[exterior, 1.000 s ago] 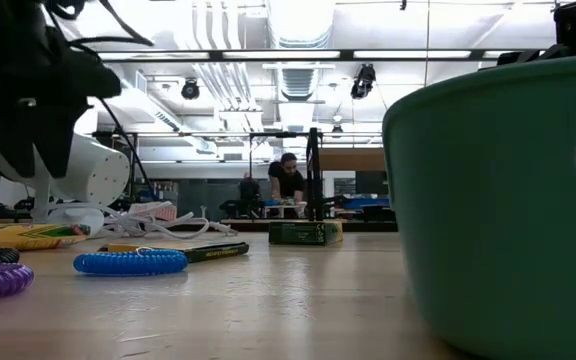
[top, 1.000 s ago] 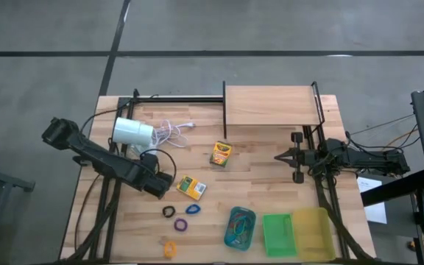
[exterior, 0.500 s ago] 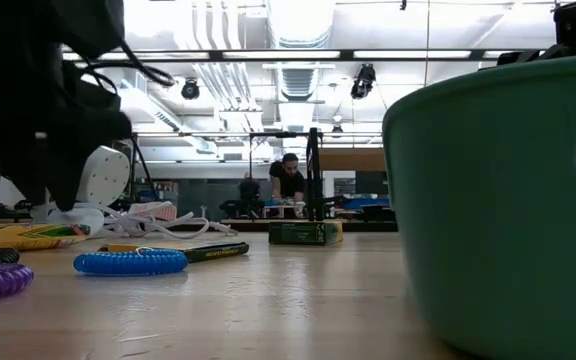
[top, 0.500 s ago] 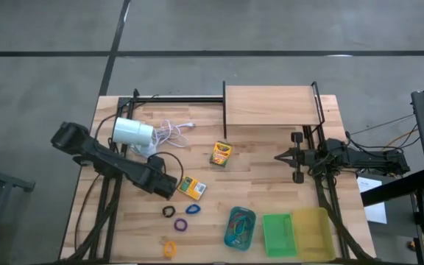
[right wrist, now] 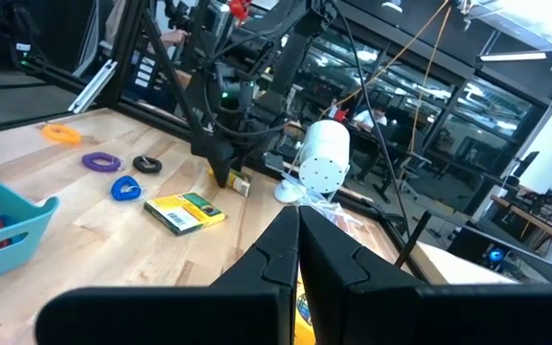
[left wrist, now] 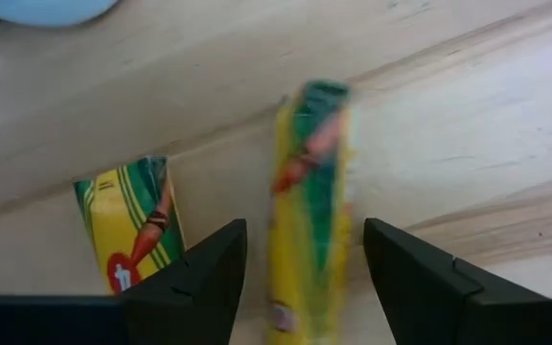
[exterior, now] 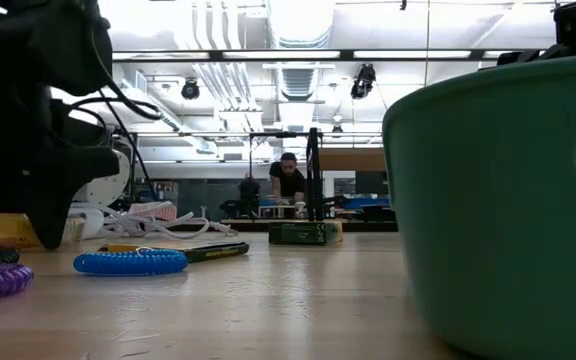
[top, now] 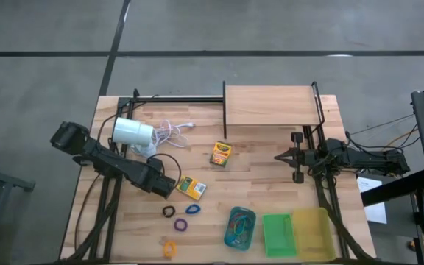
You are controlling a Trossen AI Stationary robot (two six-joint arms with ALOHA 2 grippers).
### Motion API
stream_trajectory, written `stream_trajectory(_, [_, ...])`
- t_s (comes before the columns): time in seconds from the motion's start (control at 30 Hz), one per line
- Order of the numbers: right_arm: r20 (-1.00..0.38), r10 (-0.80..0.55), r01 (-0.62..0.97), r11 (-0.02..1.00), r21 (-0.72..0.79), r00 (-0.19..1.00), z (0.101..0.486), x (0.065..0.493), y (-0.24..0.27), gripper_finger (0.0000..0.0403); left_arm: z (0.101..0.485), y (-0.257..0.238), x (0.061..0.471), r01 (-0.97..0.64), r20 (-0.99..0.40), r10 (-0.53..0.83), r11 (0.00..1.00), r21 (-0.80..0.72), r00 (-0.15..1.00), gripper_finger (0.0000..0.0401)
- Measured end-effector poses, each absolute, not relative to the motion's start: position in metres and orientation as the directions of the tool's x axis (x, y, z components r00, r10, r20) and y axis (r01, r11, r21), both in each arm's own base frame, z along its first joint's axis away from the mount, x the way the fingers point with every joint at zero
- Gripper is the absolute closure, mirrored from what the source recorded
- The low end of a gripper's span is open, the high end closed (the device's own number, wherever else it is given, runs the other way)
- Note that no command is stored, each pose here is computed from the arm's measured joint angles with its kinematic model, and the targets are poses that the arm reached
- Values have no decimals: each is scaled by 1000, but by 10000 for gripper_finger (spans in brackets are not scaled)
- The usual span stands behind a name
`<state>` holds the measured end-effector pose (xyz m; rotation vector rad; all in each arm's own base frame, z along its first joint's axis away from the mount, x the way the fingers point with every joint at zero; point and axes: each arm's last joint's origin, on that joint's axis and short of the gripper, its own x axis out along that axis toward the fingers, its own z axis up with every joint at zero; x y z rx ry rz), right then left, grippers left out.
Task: Pick & Place Office Desk Supplies
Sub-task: Put the crayon box into the green bin
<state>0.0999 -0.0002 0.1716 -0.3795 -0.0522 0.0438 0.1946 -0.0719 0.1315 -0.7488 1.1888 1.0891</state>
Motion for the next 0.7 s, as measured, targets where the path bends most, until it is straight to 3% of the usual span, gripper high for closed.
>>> stream_trajectory(0.23, [42,53,-33,928,-371,998,172,100,0,394,131,-71,194,-938,-967,255,336,79,10,192])
stream_trajectory(0.53, [43,52,-33,928,-371,998,172,100,0,394,131,-72,194,-934,-969,248,350,72,18,276])
stream_trajectory(0.7, [43,53,-33,928,-371,998,172,100,0,394,131,-72,194,-932,-969,245,356,70,21,288])
